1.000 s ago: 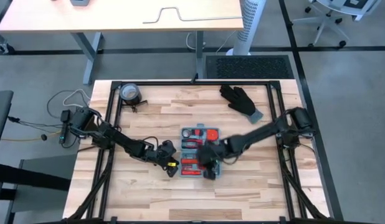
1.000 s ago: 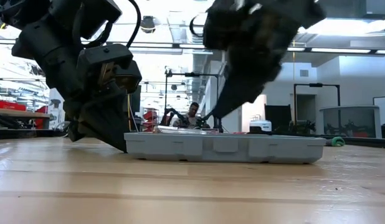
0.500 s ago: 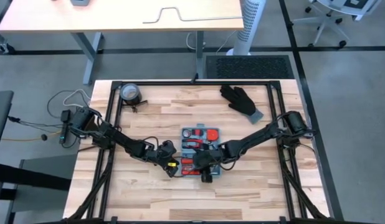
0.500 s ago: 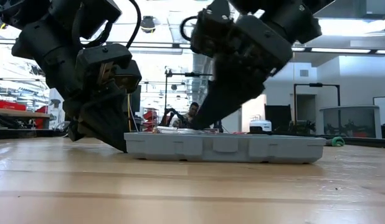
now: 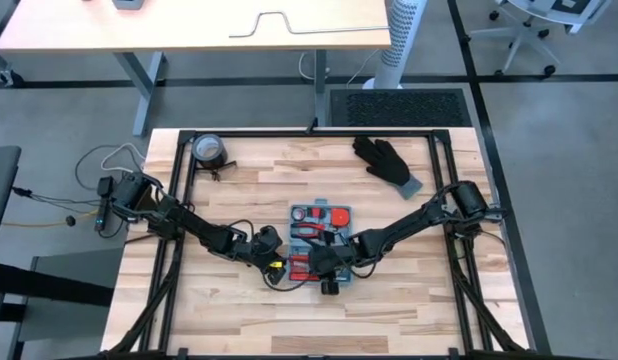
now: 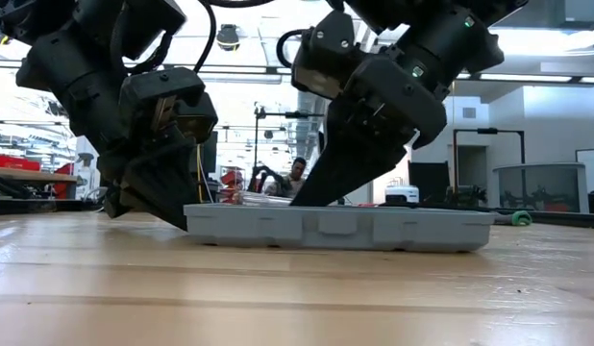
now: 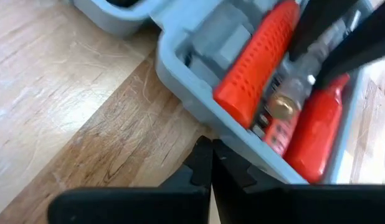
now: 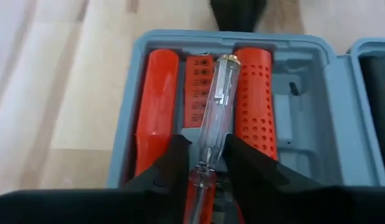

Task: Prefit tool cases
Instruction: Put the transparent screwdriver into the gray toolbox

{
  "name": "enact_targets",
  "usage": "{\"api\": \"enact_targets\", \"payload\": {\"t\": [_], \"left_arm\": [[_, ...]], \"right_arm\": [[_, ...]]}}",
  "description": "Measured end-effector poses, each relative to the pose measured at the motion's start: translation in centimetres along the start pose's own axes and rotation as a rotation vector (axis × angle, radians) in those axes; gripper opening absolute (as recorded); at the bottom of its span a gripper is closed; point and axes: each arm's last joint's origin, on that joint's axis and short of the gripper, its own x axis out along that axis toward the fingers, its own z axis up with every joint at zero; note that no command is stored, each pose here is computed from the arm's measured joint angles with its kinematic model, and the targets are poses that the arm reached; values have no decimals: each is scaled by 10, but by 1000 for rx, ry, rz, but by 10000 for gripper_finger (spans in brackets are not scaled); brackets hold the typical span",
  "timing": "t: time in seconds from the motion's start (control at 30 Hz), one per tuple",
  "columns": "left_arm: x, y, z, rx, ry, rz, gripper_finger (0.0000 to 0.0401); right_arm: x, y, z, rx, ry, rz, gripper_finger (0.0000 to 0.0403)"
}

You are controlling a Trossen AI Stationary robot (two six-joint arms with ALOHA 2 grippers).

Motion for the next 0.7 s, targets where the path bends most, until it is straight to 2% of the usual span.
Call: {"api": "enact_targets", "payload": {"t": [0.1,0.43,0.7], "left_arm": [[0,0,1,-1,-2,1,0],[0,1,1,-1,-7,5,0],[0,1,1,-2,-9,5,0]], "right_arm": [[0,-4,-1,0,15,-47,98],[-1,-6,-2,49,28,-60,8],[-11,-8,4,70,10,-55,1]]}}
